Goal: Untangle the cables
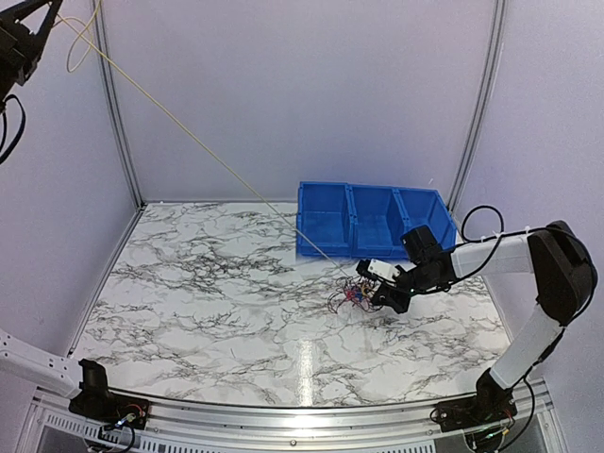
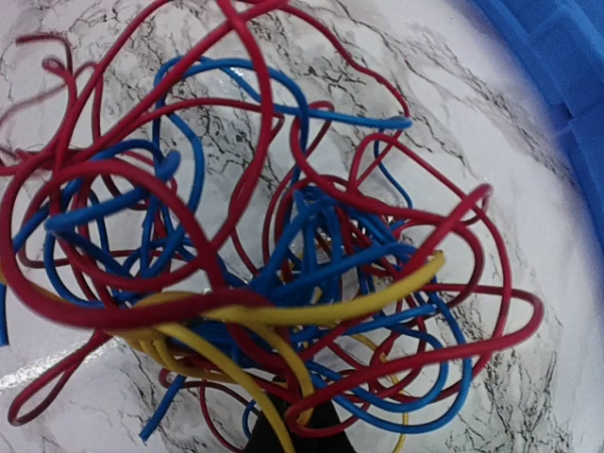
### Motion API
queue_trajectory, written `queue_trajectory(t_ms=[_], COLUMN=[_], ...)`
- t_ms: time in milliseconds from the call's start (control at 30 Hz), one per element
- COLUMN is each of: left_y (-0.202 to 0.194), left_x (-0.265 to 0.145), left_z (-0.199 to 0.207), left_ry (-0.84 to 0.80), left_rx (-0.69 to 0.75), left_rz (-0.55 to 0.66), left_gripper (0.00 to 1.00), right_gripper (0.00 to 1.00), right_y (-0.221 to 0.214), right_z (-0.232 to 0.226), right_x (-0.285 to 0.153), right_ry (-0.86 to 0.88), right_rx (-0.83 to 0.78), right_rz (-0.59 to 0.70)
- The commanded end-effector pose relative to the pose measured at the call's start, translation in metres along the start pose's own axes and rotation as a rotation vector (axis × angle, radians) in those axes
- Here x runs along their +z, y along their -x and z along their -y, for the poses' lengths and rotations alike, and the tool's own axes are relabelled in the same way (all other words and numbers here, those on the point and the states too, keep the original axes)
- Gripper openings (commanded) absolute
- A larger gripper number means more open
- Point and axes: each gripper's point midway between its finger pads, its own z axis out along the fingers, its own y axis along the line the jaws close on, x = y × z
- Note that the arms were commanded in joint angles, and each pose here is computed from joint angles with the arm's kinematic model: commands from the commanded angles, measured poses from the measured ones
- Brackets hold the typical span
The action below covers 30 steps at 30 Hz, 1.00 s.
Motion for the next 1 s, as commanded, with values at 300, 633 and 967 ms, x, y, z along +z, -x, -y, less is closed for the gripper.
queue_trajectory(t_ms=[300,633,967], left_y=[0.089,-0.176,-0.409], left_x=[-0.043,-0.027,-0.168], left_z=[-0.041,-0.023,-0.083], left_ry=[0.098,0.116,0.328], left_rx=[-0.07,0.017,-0.035], left_rz=[0.163,-0.37,-0.9], left_gripper=[0.0,0.0,0.0], right_gripper=[0.0,0.0,0.08], right_y=[-0.055,-0.027,0.005], right_z=[0.045,0.025,-0.01], right_x=[-0.002,-0.038,-0.067], right_ry=[-0.18,-0.136,-0.074], right_rx=[0.131,0.068,-0.021], right_rz=[-0.222,-0.115,-0.008])
